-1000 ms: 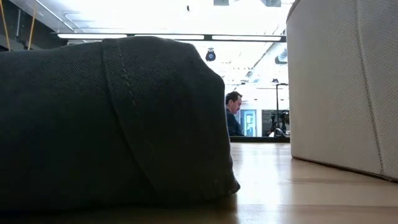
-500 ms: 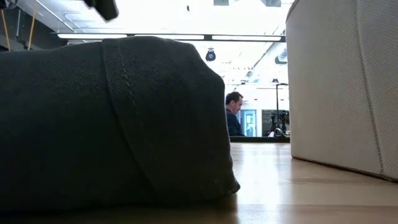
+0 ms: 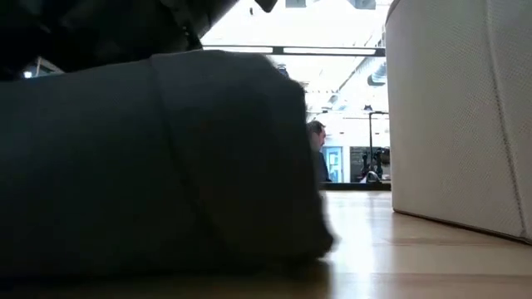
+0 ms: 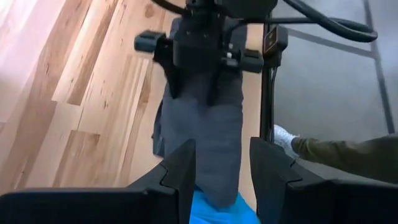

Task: Sort clothes
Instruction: Put the gray pants into the bottom laundry organizer

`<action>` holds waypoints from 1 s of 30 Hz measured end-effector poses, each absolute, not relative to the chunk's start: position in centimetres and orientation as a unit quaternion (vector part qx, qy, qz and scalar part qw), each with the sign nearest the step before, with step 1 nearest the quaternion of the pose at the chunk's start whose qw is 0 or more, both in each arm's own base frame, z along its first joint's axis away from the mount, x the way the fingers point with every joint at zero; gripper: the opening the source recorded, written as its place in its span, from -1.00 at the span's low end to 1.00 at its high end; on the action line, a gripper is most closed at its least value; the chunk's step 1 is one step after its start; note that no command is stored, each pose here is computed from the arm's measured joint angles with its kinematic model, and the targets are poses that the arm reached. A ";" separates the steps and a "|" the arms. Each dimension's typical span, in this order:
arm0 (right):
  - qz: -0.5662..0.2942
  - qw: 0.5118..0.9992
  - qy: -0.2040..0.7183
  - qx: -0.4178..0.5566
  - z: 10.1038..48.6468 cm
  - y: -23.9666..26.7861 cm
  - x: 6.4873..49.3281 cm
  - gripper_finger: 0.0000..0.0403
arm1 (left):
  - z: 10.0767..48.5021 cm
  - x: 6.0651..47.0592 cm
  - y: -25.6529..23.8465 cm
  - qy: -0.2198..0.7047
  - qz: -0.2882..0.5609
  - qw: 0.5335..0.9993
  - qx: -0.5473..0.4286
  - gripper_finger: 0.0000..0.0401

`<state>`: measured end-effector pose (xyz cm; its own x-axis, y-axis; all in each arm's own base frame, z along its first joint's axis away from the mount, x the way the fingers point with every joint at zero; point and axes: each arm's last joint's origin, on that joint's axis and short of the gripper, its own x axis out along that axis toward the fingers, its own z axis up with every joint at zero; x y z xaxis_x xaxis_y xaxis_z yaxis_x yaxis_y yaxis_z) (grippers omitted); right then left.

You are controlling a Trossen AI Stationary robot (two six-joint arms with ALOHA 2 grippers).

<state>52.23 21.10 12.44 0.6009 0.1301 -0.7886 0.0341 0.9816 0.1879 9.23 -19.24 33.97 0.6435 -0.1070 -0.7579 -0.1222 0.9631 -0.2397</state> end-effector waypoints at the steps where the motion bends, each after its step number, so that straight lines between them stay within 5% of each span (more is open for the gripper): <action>1: 0.018 0.884 0.458 0.091 11.6 21.2 52.1 0.33 | 33.8 9.3 -19.5 0.424 0.007 0.896 -0.133 -0.48; 8: -0.041 0.857 0.487 0.161 11.0 21.1 51.6 -0.74 | 32.8 9.6 -20.6 0.433 0.031 0.890 -0.143 -0.48; 10: -0.044 0.859 0.483 0.165 11.6 21.0 51.8 -0.90 | 32.8 9.6 -20.6 0.431 0.035 0.889 -0.151 -0.48; 17: -0.123 0.894 0.400 0.162 17.6 20.0 51.2 -0.89 | 34.0 9.2 -19.5 0.421 0.035 0.884 -0.200 -0.48; 30: -0.166 0.950 0.209 0.161 36.9 19.3 43.6 -0.93 | 43.0 8.2 -15.0 0.228 -0.007 0.956 -0.184 -0.48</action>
<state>43.61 19.31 36.87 0.8571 -0.2481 -0.4515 0.3829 0.8930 0.2363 8.22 -15.04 42.95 0.8955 -0.0976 -0.4342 -0.0709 0.9319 -0.3556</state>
